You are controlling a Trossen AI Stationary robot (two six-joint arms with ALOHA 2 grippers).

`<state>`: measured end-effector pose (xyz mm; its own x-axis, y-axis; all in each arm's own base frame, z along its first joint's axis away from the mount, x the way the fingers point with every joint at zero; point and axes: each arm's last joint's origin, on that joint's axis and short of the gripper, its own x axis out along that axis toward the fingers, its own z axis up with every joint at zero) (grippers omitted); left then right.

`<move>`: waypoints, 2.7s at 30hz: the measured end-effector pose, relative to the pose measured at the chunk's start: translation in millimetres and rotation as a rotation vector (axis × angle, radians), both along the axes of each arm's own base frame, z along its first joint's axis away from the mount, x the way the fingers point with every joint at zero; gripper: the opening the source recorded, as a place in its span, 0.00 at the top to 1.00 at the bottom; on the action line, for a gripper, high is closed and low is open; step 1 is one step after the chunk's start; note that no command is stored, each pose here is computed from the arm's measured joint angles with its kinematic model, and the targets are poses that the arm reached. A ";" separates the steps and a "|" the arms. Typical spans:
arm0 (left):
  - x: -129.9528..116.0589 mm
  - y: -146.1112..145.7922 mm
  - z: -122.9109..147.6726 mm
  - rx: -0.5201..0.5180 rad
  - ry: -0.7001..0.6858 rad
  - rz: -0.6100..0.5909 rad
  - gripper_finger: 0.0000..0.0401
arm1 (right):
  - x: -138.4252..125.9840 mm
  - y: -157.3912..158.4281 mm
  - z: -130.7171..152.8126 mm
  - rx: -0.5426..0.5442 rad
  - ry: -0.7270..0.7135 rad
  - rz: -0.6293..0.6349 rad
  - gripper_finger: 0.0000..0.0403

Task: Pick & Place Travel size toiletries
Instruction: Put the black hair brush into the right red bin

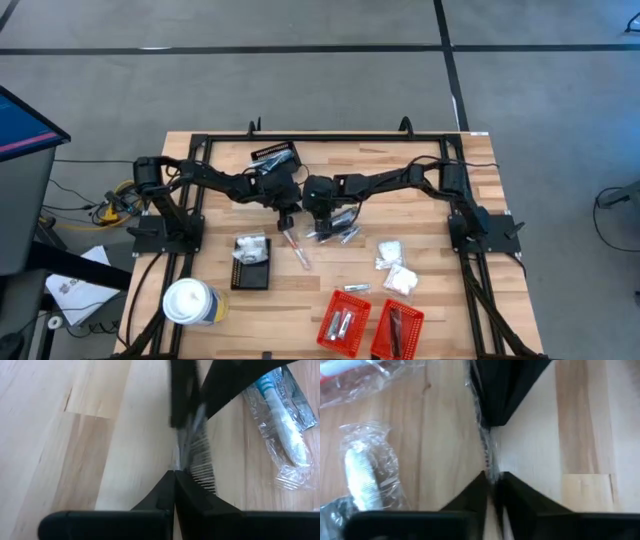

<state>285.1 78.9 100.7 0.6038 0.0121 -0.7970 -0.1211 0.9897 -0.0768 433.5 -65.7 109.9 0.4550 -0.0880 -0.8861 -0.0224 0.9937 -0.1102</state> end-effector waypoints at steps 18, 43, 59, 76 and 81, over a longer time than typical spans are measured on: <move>-43.8 -18.8 84.9 0.176 -0.268 0.055 1.00 | -32.9 60.9 119.3 -0.219 -0.134 -0.027 0.99; -106.6 -50.9 125.2 0.195 -0.740 -0.029 1.00 | -92.9 204.2 201.9 -0.151 -0.491 0.035 1.00; -95.7 -51.9 138.7 0.165 -0.834 -0.045 1.00 | -188.3 322.6 183.3 0.751 -0.229 -0.733 1.00; -93.0 -79.5 141.7 0.101 -0.862 -0.185 1.00 | -186.2 384.2 138.8 0.454 0.448 -1.258 1.00; -93.0 -80.0 142.3 0.102 -0.867 -0.185 1.00 | -186.6 380.9 138.0 0.413 0.492 -1.247 1.00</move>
<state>192.1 -1.1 243.0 0.9933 -0.0991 -0.0593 0.1006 0.9947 0.0222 246.9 315.2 247.9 -0.0892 0.1038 -0.9906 0.9370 0.3460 -0.0481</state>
